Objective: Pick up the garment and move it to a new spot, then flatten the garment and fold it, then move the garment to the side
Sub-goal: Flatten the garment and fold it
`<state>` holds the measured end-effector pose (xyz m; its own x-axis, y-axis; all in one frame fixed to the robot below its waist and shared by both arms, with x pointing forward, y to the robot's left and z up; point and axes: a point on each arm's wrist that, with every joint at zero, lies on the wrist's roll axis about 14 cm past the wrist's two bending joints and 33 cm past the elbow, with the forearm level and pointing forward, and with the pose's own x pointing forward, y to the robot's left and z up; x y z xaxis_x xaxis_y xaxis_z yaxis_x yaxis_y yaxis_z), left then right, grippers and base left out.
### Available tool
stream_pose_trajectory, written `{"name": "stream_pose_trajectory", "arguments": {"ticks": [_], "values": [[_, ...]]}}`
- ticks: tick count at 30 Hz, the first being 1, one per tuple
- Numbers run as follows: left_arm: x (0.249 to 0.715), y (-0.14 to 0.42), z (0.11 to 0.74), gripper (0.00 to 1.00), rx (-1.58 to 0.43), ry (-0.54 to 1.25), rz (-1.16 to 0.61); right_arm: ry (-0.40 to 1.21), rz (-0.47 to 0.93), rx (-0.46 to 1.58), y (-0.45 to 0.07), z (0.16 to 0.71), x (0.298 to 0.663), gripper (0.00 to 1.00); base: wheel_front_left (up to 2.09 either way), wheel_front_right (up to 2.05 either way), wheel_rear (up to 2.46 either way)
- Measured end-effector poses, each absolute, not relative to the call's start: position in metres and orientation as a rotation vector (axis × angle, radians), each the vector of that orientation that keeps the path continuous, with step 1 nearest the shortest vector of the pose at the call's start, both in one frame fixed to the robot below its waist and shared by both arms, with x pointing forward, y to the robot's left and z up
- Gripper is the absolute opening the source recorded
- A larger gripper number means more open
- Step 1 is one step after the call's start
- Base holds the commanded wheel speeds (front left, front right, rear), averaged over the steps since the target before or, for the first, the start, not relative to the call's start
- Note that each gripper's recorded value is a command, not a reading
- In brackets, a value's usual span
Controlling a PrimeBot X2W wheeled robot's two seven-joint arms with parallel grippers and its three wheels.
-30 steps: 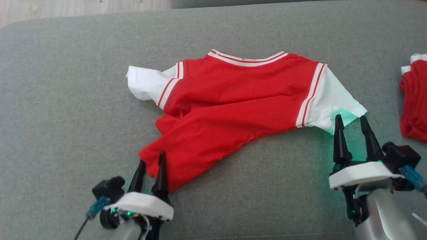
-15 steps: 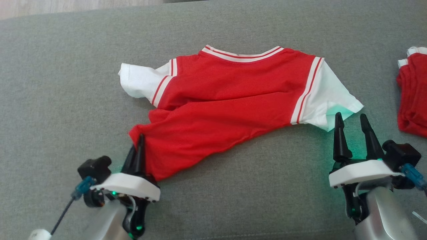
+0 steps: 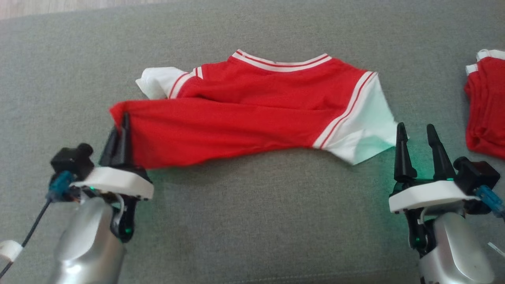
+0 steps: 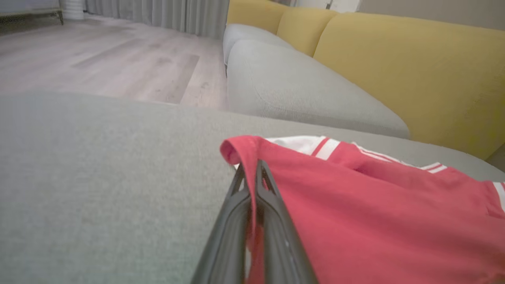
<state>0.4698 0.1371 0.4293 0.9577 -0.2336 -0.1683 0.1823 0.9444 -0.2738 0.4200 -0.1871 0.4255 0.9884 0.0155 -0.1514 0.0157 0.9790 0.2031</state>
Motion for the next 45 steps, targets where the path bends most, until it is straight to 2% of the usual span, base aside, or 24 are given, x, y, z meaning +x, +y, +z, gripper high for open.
{"name": "stream_pose_trajectory", "arguments": {"ticks": [2, 3, 4, 5, 15, 23, 28, 39, 45], "values": [[0.471, 0.142, 0.433, 0.00, -0.245, 0.185, -0.197, 0.147, 0.000, 0.208, -0.187, 0.428, 0.420, 1.00, 0.00, 0.00, 0.00], [0.469, 0.143, 0.432, 0.21, -0.246, 0.187, -0.188, 0.144, -0.001, 0.214, -0.187, 0.429, 0.420, 1.00, 0.00, 0.00, 0.00], [0.466, 0.144, 0.429, 0.84, -0.249, 0.196, -0.178, 0.142, 0.001, 0.216, -0.186, 0.430, 0.420, 1.00, 0.00, 0.00, 0.00], [0.466, 0.144, 0.429, 1.00, -0.249, 0.196, -0.178, 0.142, 0.001, 0.216, -0.186, 0.430, 0.420, 1.00, 0.00, 0.00, 0.00], [0.416, 0.172, 0.405, 1.00, -0.205, 0.250, -0.034, 0.089, 0.065, 0.190, -0.169, 0.451, 0.418, 1.00, 0.00, 0.00, 0.00], [0.361, 0.175, 0.395, 1.00, -0.170, 0.283, -0.008, 0.118, 0.143, 0.137, -0.146, 0.447, 0.390, 1.00, 0.00, 0.00, 0.00], [0.343, 0.176, 0.394, 1.00, -0.177, 0.288, -0.005, 0.137, 0.161, 0.132, -0.140, 0.442, 0.379, 1.00, 0.00, 0.00, 0.00], [0.343, 0.168, 0.386, 1.00, -0.240, 0.313, -0.007, 0.179, 0.157, 0.140, -0.140, 0.428, 0.377, 1.00, 0.00, 0.00, 0.00], [0.366, 0.154, 0.378, 1.00, -0.357, 0.341, -0.029, 0.218, 0.149, 0.142, -0.142, 0.414, 0.383, 1.00, 0.00, 0.00, 0.00]]}}
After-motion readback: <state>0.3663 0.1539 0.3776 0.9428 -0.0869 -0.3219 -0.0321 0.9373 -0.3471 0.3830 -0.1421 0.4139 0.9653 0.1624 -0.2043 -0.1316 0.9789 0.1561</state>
